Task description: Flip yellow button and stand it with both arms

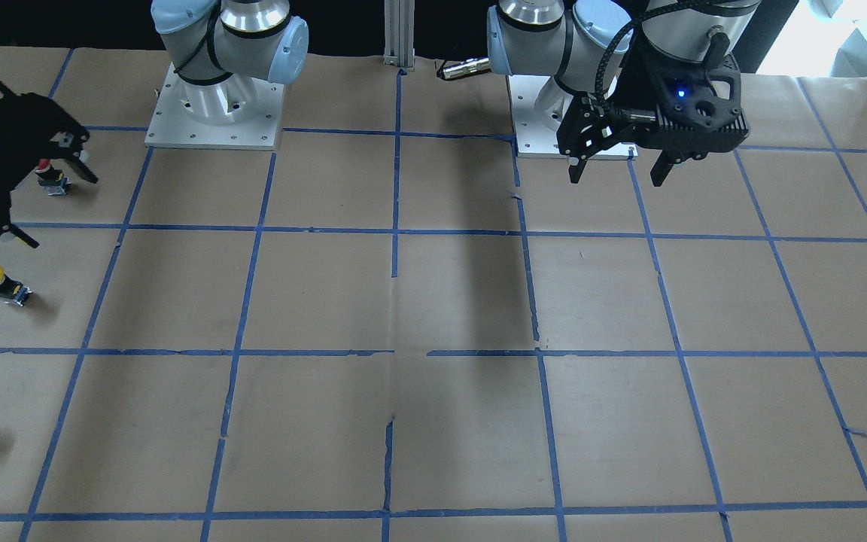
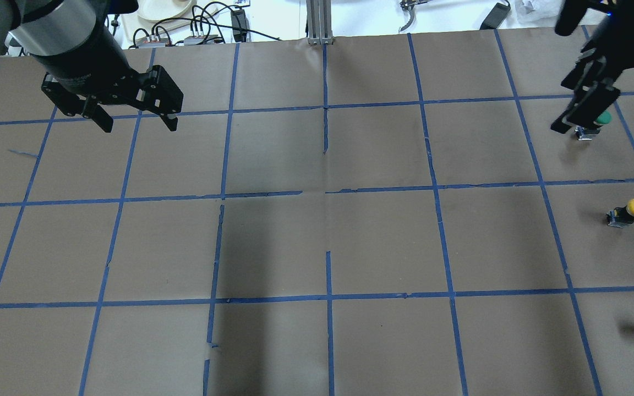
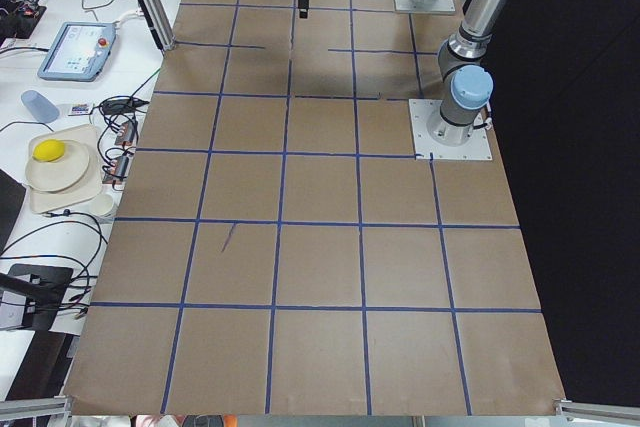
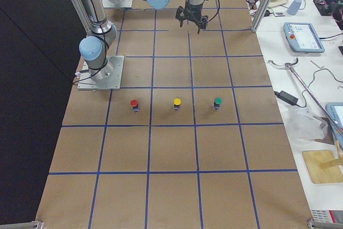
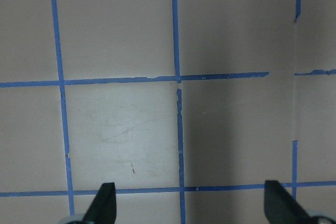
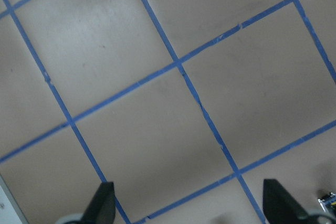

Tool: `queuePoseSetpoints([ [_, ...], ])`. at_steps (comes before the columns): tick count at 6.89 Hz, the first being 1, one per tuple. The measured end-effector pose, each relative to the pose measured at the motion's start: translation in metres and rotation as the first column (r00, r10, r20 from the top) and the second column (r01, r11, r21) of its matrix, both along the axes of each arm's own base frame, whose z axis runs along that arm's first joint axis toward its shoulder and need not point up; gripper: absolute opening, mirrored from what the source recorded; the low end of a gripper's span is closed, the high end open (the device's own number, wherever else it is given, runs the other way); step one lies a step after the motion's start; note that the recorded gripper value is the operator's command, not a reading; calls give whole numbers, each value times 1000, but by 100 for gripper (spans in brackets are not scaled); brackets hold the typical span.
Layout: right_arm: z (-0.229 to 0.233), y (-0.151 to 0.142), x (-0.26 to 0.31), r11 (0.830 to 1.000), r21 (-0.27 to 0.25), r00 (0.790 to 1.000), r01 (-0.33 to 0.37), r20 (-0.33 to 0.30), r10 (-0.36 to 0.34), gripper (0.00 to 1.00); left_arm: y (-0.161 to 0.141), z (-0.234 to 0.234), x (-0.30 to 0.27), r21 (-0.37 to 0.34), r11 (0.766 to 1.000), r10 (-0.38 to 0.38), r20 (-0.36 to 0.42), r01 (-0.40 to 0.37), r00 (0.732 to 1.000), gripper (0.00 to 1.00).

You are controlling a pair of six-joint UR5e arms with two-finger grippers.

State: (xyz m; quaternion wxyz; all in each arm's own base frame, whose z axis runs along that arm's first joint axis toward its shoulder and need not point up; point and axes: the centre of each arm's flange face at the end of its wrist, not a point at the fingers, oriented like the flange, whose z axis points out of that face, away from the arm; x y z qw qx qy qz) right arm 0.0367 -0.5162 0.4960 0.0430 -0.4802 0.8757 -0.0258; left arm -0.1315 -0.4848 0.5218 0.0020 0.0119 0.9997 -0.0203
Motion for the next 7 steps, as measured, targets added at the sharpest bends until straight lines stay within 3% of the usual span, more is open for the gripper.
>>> queuePoseSetpoints([
  [1, 12, 6, 42, 986, -9, 986, 166, 0, -166, 100, 0, 0, 0, 0, 1000, 1, 0, -1, 1000, 100],
  [2, 22, 12, 73, 940, -13, 940, 342, 6, -342, 100, 0, 0, 0, 1, 1000, 2, 1, -2, 1000, 100],
  [3, 30, 19, 101, 878, -13, 878, 478, 9, -478, 100, 1, 0, 0, 7, 1000, 5, 2, -5, 1000, 100],
  [4, 37, 25, 120, 807, -5, 807, 590, 13, -590, 100, 3, 0, 0, 15, 1000, 9, 3, -9, 1000, 100],
  [6, 46, 34, 133, 625, 41, 625, 780, -5, -780, 100, 5, -1, 0, 25, 1000, 17, 1, -17, 1000, 100],
  [7, 47, 35, 134, 566, 50, 568, 823, -19, -823, 100, 5, -2, 0, 27, 999, 18, 0, -18, 1000, 100],
])
